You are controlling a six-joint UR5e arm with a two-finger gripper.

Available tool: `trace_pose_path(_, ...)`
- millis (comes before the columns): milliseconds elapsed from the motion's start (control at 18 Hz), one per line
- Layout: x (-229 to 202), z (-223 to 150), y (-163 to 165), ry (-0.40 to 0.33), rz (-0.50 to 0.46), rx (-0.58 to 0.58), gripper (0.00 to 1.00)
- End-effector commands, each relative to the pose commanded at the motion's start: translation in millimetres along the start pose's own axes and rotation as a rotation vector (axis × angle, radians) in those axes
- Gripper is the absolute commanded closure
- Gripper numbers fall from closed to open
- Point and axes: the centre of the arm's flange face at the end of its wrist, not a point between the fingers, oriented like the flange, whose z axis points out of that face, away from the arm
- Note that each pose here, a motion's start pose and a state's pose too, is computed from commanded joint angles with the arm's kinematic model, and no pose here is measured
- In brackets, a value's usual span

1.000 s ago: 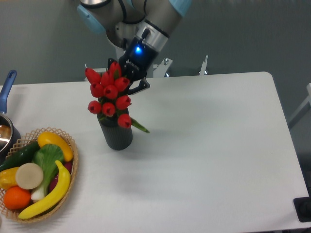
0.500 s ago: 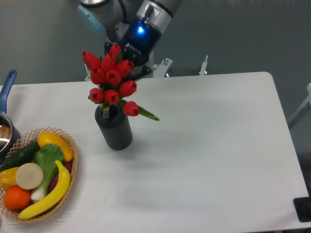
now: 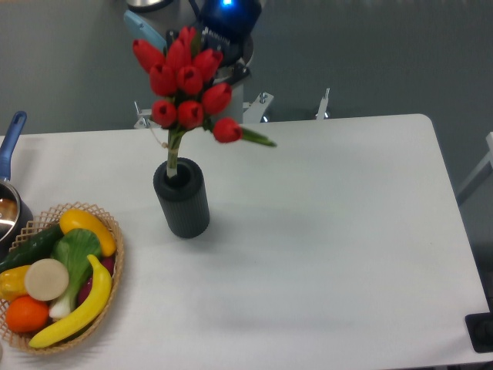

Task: Pick up the flowers from the vase
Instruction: 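Carry the tulip bouquet away from the vase, holding it raised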

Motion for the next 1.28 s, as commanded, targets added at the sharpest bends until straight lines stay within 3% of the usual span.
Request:
trace_pose_path(500, -56, -26, 0, -0.115, -0.022, -0.002, 1.00)
trace_pose_path(778, -89, -15, 21, -0.211, -0.052, -0.152, 1.00)
trace_pose_path(1278, -159, 38, 64, -0.235, 0.072, -0.470, 1.00)
